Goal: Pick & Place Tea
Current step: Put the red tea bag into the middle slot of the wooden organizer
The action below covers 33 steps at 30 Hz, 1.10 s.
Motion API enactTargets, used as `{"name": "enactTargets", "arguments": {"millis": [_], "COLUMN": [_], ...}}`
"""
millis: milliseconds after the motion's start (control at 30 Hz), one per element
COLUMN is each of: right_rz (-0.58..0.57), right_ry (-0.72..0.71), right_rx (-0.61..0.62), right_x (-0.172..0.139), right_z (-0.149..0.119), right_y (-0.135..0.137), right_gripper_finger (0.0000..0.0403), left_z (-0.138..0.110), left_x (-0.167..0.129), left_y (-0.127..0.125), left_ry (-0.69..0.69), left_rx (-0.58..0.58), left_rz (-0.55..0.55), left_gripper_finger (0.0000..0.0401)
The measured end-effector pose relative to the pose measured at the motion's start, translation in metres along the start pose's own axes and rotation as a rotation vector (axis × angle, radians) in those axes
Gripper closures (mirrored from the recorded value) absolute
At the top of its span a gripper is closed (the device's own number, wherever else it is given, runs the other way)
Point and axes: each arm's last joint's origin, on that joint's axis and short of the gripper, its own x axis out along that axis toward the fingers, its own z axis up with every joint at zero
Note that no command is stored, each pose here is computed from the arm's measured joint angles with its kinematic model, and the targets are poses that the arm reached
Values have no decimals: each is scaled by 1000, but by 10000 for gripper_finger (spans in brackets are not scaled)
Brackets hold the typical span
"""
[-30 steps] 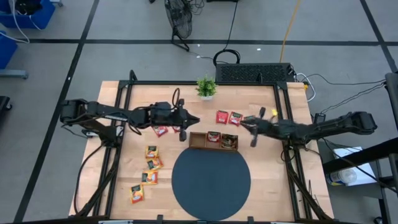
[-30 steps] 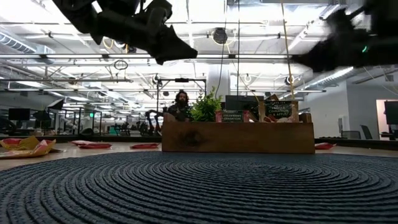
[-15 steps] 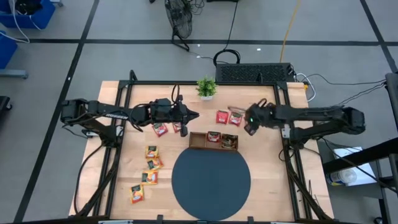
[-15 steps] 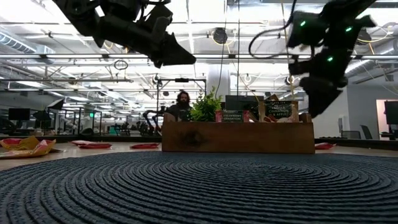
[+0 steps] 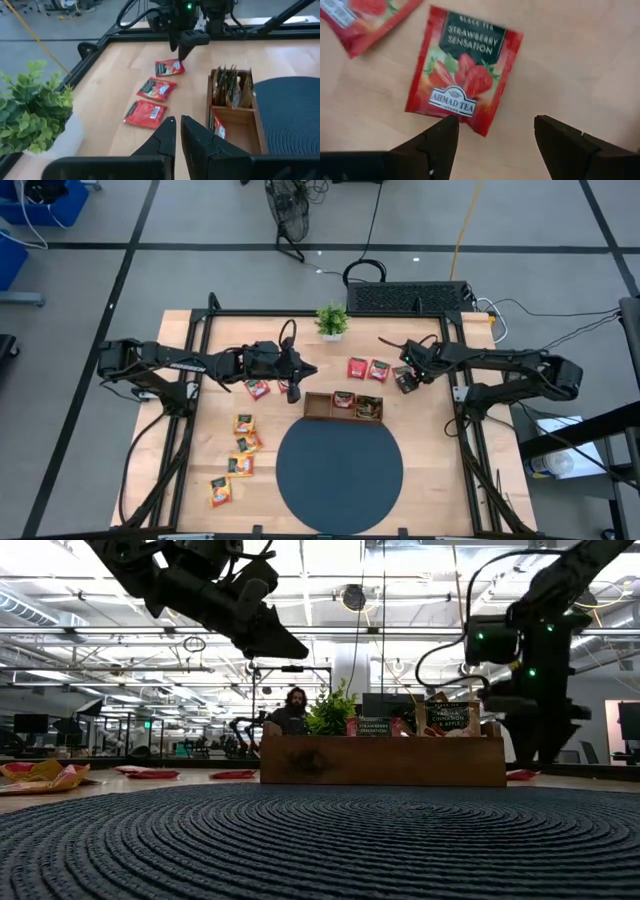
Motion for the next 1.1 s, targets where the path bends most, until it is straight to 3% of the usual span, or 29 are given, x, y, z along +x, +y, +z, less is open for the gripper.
{"name": "enactTargets", "arguments": {"millis": [233, 367, 633, 767, 900, 1100], "right_rz": [161, 198, 122, 117, 30, -30], "right_ry": [-67, -106, -199, -157, -133, -230], "right_rx": [134, 158, 153, 148, 168, 218], "right_x": [23, 28, 29, 30, 31, 30], "right_z": [-6, -7, -4, -7, -12, -7], "right_y": [1, 1, -1, -2, -7, -8], "right_gripper_finger": [160, 160, 160, 160, 165, 188], "left_z": [-1, -1, -2, -2, -2, -2], "left_x": [0, 0, 0, 0, 0, 0], "left_y": [0, 0, 0, 0, 0, 0], "left_ry": [11, 11, 16, 17, 22, 26], "left_rx": [6, 6, 6, 3, 2, 2], "left_rz": [-1, -2, -2, -3, -3, -4], "left_gripper_finger": [366, 366, 366, 366, 366, 366]}}
